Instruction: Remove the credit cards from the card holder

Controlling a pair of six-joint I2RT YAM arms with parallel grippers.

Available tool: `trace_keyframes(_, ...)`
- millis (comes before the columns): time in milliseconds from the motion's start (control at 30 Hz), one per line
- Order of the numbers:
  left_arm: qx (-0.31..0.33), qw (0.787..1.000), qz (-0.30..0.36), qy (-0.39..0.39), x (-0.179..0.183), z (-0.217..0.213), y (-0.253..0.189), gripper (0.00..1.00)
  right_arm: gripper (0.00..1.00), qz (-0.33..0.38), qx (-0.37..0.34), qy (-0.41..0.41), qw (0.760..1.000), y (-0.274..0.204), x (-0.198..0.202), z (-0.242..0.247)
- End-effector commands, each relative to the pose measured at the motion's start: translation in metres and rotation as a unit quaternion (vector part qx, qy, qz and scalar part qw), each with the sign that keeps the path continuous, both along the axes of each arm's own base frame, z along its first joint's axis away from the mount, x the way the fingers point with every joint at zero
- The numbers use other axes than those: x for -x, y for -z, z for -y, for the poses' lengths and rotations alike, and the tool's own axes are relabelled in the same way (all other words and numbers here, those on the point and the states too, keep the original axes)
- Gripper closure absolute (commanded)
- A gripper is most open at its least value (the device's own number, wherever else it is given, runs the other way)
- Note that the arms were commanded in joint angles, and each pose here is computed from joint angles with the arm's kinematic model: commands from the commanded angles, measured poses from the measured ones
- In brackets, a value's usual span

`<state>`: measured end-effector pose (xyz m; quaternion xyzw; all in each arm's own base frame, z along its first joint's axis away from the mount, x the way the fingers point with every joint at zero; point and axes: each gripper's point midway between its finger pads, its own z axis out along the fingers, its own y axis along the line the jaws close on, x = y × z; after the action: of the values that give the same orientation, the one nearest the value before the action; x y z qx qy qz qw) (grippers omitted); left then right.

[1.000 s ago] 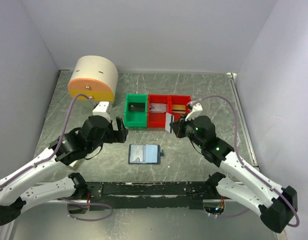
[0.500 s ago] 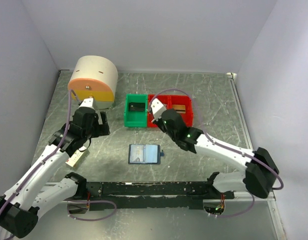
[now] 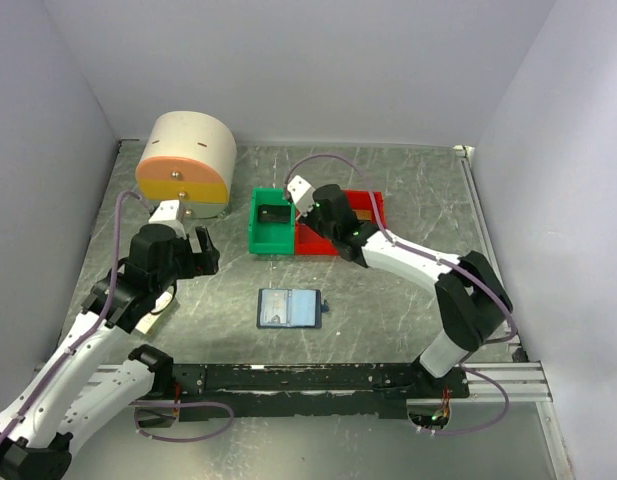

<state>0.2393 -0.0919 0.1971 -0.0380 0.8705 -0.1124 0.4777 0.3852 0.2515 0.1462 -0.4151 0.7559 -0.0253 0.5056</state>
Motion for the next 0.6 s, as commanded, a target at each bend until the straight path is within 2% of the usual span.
trace_keyframes(0,0.015,0.999,0.034,0.024,-0.002,0.007,-0.017,0.0,1.0,0.031,0.064,0.021,0.997,-0.002,-0.028,0.005)
trace_keyframes(100,0.012,0.999,0.032,0.022,-0.002,0.006,-0.016,0.0,1.0,0.02,0.121,0.024,0.992,0.014,-0.04,0.007)
trace_keyframes(233,0.007,0.999,0.028,0.016,-0.002,0.003,-0.015,0.0,1.0,0.015,0.157,-0.026,0.987,0.03,-0.041,0.002)
trace_keyframes(567,0.011,0.999,0.032,0.024,-0.001,0.005,-0.017,0.0,1.0,0.024,0.228,-0.076,0.97,0.06,-0.052,0.012)
